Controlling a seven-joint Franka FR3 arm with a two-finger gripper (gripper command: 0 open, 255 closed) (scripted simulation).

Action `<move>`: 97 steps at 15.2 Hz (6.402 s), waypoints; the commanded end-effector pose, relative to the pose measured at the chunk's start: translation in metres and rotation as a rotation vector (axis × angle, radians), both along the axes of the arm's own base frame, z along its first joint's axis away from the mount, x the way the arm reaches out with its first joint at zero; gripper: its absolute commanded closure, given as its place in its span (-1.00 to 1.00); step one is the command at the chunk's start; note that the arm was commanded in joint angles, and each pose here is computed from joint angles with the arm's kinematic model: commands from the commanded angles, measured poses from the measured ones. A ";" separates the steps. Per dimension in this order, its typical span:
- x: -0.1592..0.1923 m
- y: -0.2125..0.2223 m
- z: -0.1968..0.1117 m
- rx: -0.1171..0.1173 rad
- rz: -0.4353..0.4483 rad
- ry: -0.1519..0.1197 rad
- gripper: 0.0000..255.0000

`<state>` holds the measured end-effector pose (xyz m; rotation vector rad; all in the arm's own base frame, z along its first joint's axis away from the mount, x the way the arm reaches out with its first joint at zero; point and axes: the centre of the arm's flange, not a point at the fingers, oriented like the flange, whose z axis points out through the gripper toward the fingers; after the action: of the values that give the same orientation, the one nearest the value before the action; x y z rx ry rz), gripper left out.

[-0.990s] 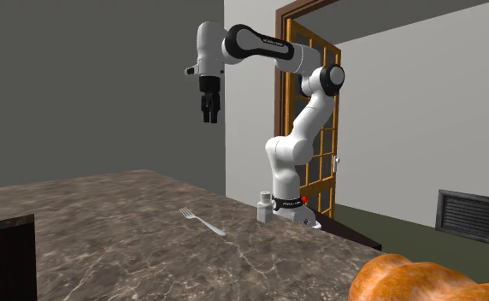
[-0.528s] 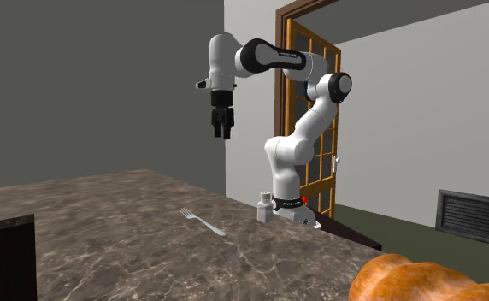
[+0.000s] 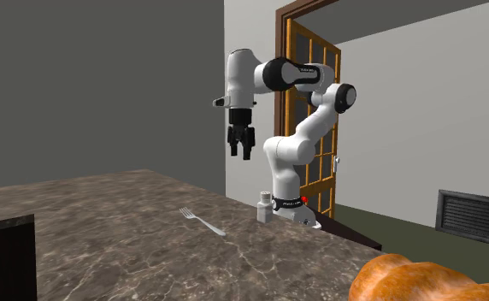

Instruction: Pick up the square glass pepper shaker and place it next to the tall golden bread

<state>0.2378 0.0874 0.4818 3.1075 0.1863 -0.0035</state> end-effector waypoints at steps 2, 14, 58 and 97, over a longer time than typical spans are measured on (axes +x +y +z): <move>-0.016 0.028 -0.028 0.008 0.006 0.000 -1.00; -0.047 0.076 -0.106 0.021 0.022 0.000 -1.00; -0.047 0.076 0.017 0.021 0.022 0.000 1.00; 0.037 0.340 0.110 0.021 0.022 0.000 1.00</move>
<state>0.2702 0.4130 0.5904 3.1222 0.2239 -0.0006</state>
